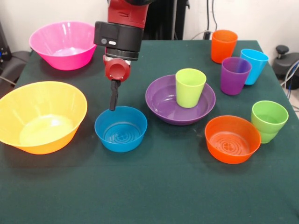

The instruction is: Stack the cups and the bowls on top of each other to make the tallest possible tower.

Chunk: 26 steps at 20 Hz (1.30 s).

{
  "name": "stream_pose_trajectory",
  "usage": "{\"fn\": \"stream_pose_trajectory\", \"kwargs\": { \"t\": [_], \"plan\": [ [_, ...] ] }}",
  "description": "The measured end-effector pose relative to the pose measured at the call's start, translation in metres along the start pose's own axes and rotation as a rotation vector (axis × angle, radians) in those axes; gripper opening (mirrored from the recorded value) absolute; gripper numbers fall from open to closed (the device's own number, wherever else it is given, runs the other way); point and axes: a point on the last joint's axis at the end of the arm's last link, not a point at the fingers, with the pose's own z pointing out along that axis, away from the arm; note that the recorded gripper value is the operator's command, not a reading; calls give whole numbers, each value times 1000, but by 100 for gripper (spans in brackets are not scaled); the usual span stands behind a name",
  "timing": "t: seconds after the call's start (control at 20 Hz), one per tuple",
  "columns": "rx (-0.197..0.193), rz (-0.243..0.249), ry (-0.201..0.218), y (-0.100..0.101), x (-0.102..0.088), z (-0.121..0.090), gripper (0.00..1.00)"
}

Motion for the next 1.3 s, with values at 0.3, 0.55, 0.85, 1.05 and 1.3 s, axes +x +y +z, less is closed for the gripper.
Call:
{"fn": "stream_pose_trajectory", "kwargs": {
  "t": [0.3,0.55,0.85,1.05,1.3],
  "plan": [
    [-15,-12,2,6,0,2,100],
    [-24,-19,2,11,-2,4,100],
    [-37,-23,6,18,-1,8,100],
    [-44,-25,7,22,0,9,100],
    [-47,-22,9,25,0,11,100]
  ]
}}
